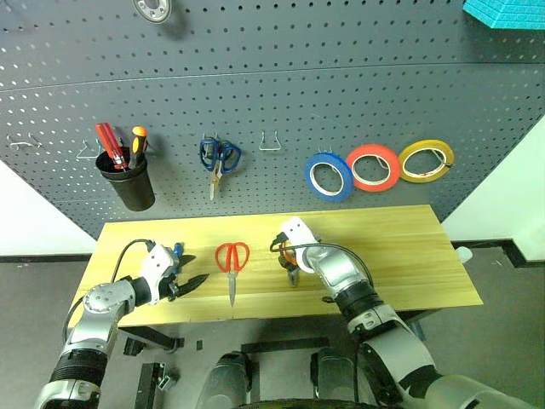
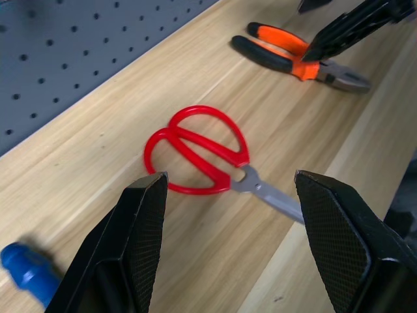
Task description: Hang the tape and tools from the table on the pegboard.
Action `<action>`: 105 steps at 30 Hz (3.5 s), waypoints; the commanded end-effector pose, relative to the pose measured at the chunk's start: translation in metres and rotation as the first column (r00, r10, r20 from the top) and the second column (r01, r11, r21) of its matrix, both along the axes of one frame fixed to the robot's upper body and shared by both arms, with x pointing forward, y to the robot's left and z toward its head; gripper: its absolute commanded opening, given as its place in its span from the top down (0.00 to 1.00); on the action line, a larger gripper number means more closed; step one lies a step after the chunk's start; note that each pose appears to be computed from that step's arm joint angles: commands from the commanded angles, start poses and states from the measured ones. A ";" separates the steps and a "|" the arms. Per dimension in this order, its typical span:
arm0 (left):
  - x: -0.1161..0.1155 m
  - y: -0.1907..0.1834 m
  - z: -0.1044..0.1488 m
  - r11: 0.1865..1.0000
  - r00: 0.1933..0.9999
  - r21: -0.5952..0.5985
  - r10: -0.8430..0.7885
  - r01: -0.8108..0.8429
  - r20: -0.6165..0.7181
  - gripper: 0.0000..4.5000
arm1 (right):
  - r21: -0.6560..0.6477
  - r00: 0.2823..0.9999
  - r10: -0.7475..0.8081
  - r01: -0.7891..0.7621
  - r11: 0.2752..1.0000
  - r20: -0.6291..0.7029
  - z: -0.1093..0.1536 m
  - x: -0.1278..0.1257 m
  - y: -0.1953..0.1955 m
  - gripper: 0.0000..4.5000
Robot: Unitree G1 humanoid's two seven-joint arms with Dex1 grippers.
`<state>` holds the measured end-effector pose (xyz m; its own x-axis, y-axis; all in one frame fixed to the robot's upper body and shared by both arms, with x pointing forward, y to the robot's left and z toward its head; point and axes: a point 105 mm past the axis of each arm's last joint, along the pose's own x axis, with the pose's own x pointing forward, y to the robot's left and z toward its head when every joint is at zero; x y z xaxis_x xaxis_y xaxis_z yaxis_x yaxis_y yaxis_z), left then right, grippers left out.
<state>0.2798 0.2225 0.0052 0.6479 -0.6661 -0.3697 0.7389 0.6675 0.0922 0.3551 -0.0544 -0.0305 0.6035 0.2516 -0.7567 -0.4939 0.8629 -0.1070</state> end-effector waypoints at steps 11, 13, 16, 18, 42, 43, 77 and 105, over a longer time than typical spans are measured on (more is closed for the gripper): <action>0.004 0.000 0.018 0.999 0.997 -0.053 0.013 -0.009 0.070 0.28 | 0.077 0.981 -0.159 0.169 0.983 -0.114 -0.008 0.008 0.019 0.01; 0.004 0.000 0.019 0.998 0.997 -0.054 0.014 -0.010 0.071 0.28 | 0.072 0.980 -0.165 0.174 0.982 -0.114 -0.010 0.009 0.019 0.01; 0.003 0.001 0.020 0.998 0.997 -0.056 0.015 -0.011 0.074 0.28 | 0.071 0.979 -0.164 0.173 0.982 -0.118 -0.013 0.007 0.020 0.09; 0.003 0.000 0.021 0.998 0.997 -0.057 0.015 -0.011 0.075 0.28 | 0.068 0.980 -0.164 0.172 0.983 -0.115 -0.014 0.008 0.020 0.21; 0.006 0.009 0.111 0.914 0.820 -0.397 0.289 -0.082 0.495 0.28 | -0.084 0.472 0.486 -0.649 0.756 0.735 0.131 -0.026 0.057 0.54; 0.008 0.008 0.116 0.910 0.805 -0.406 0.301 -0.082 0.512 0.28 | -0.099 0.427 0.493 -0.673 0.733 0.758 0.140 -0.031 0.057 0.54; 0.029 -0.021 0.099 0.883 0.834 -0.462 0.317 -0.085 0.452 0.28 | 0.290 0.272 -0.146 -0.628 0.722 0.951 0.304 0.057 0.083 0.54; -0.022 -0.034 0.117 0.868 0.860 -0.491 0.306 -0.076 0.408 0.28 | 0.202 0.160 -0.137 -0.538 0.818 0.978 0.291 0.058 0.065 0.54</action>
<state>0.2611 0.1890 0.1091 0.8103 -0.5216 0.2671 0.5360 0.8439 0.0218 0.4163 0.0061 0.2377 0.6272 0.5532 0.5483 -0.4772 0.8293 -0.2908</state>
